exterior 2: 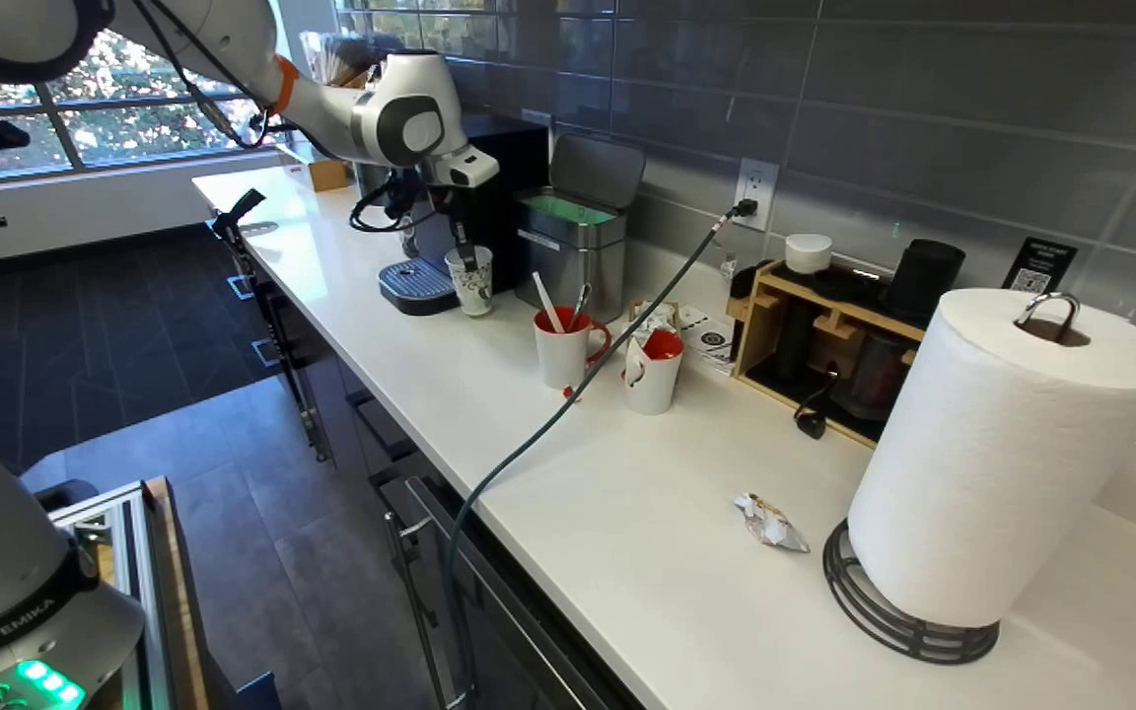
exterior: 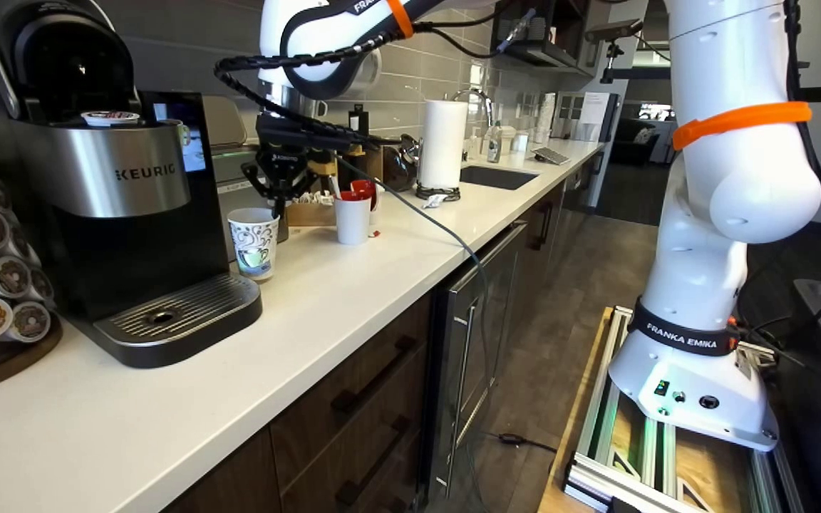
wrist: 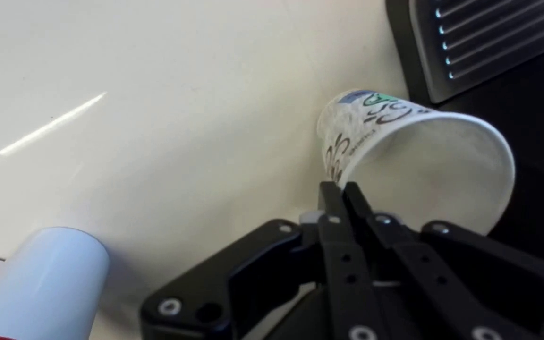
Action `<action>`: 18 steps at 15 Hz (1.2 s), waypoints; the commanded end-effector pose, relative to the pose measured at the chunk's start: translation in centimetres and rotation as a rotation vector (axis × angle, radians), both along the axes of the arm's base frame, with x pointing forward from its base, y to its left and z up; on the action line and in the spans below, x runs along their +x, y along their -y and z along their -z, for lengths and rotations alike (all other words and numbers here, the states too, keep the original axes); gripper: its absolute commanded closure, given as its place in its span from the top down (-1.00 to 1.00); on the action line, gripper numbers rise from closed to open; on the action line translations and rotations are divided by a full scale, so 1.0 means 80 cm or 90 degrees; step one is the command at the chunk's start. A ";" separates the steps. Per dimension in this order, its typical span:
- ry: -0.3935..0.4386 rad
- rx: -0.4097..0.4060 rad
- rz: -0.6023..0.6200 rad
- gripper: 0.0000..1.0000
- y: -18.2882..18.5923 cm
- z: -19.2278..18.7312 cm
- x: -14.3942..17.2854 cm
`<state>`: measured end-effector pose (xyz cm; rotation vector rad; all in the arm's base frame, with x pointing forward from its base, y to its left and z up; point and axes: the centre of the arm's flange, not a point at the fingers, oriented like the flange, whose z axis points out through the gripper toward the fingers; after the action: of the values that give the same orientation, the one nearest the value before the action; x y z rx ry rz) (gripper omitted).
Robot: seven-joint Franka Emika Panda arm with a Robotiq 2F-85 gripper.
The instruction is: Move the cup and mug to the left and put the broken piece inside the broken mug
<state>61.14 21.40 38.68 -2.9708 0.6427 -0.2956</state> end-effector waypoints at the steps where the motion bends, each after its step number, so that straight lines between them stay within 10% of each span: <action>1: -0.007 0.007 0.014 -0.28 -0.006 0.005 0.016; 9: -0.008 0.009 -0.010 0.94 0.047 -0.095 -0.023; 18: -0.081 -0.193 0.007 1.00 0.244 -0.111 -0.063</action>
<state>57.07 5.39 49.87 -3.2588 0.5645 -0.2416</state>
